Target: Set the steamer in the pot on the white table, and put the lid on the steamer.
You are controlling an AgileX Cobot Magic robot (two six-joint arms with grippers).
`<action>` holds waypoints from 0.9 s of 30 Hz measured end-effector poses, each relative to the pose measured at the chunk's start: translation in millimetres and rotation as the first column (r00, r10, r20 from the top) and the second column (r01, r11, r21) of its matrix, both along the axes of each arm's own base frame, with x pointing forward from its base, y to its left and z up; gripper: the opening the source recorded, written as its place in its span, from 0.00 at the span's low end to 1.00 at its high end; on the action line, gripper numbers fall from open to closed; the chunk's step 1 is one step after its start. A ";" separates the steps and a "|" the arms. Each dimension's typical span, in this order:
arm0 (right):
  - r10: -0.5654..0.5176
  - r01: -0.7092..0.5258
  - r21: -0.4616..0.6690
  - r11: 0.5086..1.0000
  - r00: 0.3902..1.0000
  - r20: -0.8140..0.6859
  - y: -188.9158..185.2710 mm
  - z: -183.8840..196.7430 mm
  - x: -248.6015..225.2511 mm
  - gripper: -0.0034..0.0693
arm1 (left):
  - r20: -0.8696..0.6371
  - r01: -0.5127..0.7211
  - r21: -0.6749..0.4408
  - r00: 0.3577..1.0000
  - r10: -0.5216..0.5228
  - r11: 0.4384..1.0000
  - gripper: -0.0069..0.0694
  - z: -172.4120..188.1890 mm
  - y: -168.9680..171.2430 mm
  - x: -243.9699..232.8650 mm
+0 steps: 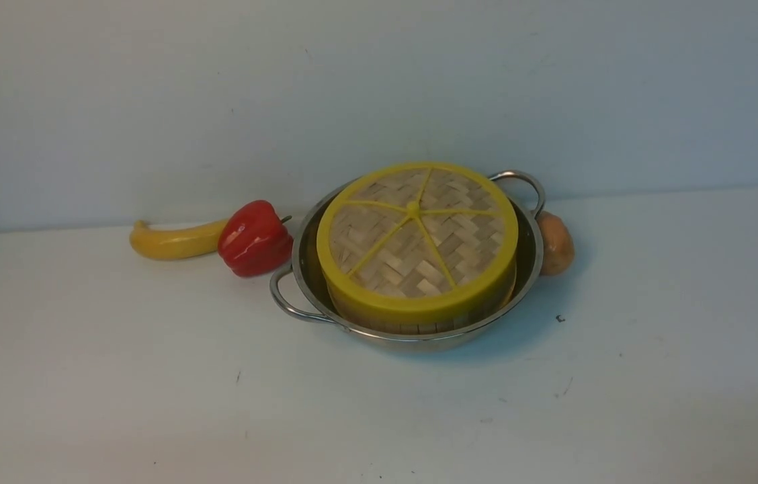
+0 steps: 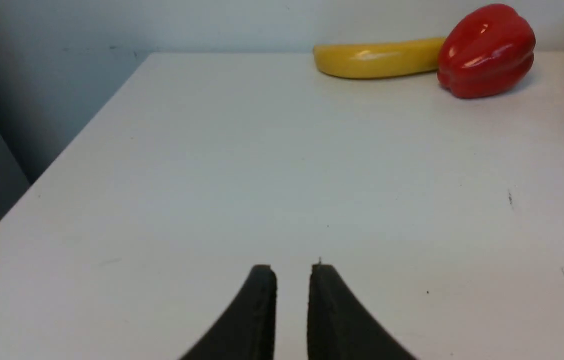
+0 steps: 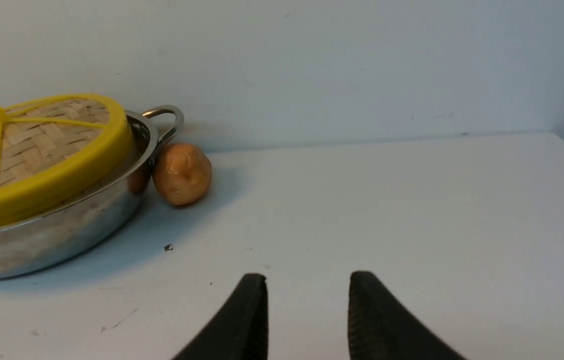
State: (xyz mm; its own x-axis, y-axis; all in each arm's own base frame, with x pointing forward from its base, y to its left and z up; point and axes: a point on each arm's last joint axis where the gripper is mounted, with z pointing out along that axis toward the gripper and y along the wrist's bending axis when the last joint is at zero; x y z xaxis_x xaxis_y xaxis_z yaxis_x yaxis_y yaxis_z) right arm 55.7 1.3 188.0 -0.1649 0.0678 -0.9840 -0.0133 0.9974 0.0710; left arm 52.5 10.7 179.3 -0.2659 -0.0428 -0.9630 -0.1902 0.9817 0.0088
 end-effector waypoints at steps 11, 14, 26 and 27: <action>0.000 0.000 0.001 1.000 1.000 0.000 0.0 0.0 0.0 0.38 | -0.001 0.038 -0.001 0.999 -0.038 0.999 0.23 -0.1 -2.0 0.4; 0.000 0.000 0.001 1.000 1.000 0.000 0.0 0.0 0.0 0.38 | -0.001 0.038 -0.001 0.999 -0.038 0.999 0.23 -0.1 -2.0 0.4; 0.000 0.000 0.001 1.000 1.000 0.000 0.0 0.0 0.0 0.38 | -0.001 0.038 -0.001 0.999 -0.038 0.999 0.25 -0.1 -2.0 0.4; 0.000 0.000 0.001 1.000 1.000 0.000 0.0 0.0 0.0 0.38 | -0.001 0.038 -0.001 0.999 -0.038 0.999 0.25 -0.1 -2.0 0.4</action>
State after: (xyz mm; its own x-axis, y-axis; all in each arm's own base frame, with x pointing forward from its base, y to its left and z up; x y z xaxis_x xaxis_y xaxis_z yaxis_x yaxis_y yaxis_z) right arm 55.7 1.3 188.0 -0.1649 0.0690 -0.9839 -0.0132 0.9973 0.0721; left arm 52.9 8.6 179.3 -0.2680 -0.0337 -0.9628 -0.1525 0.9883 0.0079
